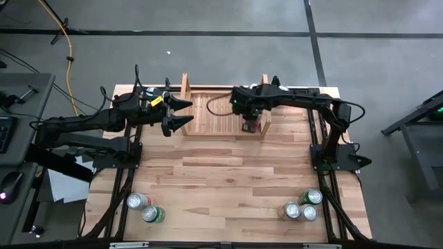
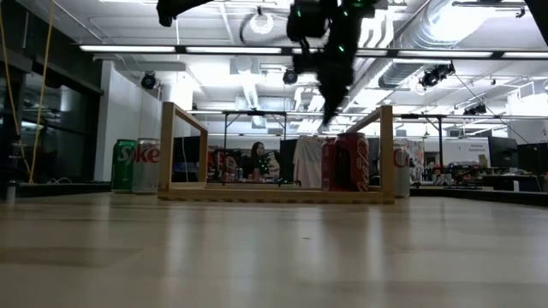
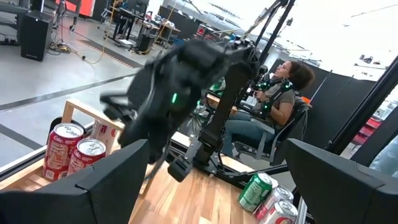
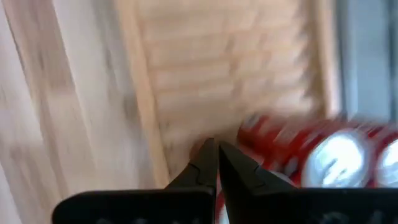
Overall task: Place canned beverage on shelf
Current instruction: Adjust the red soda cans on the shelf
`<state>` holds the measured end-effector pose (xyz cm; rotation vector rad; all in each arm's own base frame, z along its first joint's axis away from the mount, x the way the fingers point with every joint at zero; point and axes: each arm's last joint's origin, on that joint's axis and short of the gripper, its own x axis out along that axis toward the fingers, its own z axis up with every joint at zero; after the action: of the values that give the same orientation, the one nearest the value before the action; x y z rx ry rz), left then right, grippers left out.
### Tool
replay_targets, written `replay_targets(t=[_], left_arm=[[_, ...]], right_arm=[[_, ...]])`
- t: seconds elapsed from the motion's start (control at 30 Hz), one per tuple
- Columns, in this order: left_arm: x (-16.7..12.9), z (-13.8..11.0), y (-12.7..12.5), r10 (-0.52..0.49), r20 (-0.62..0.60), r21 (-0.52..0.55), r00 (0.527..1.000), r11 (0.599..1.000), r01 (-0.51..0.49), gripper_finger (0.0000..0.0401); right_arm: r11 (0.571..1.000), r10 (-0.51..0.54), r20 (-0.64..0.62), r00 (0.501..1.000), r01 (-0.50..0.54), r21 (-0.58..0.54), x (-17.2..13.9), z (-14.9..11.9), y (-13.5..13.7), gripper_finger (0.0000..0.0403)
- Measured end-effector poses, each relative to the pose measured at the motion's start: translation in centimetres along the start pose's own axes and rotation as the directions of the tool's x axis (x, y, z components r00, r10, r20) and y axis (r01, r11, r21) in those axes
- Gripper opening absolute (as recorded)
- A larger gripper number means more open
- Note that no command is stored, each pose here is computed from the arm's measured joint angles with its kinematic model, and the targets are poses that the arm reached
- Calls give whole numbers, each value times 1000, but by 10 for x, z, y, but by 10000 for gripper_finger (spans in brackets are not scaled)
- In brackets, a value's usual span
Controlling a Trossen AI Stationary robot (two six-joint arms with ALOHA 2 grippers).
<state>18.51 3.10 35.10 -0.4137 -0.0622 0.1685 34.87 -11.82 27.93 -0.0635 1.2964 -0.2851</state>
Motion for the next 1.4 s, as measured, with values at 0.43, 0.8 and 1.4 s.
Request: replay_targets(t=[0.43, 0.8, 1.4], left_arm=[[0, 0, 1, 23, 11, -9, 1000, 1000, -23, 365], [0, 0, 1, 24, 12, -10, 1000, 1000, -24, 365], [0, 0, 1, 24, 11, -9, 1000, 1000, -24, 365]], right_arm=[[977, -75, 10, 997, 72, 201, 25, 62, -66, 0], [991, -69, -271, 960, 98, 95, 68, 63, -63, 0], [991, -106, -422, 900, 132, 32, 80, 47, -59, 0]])
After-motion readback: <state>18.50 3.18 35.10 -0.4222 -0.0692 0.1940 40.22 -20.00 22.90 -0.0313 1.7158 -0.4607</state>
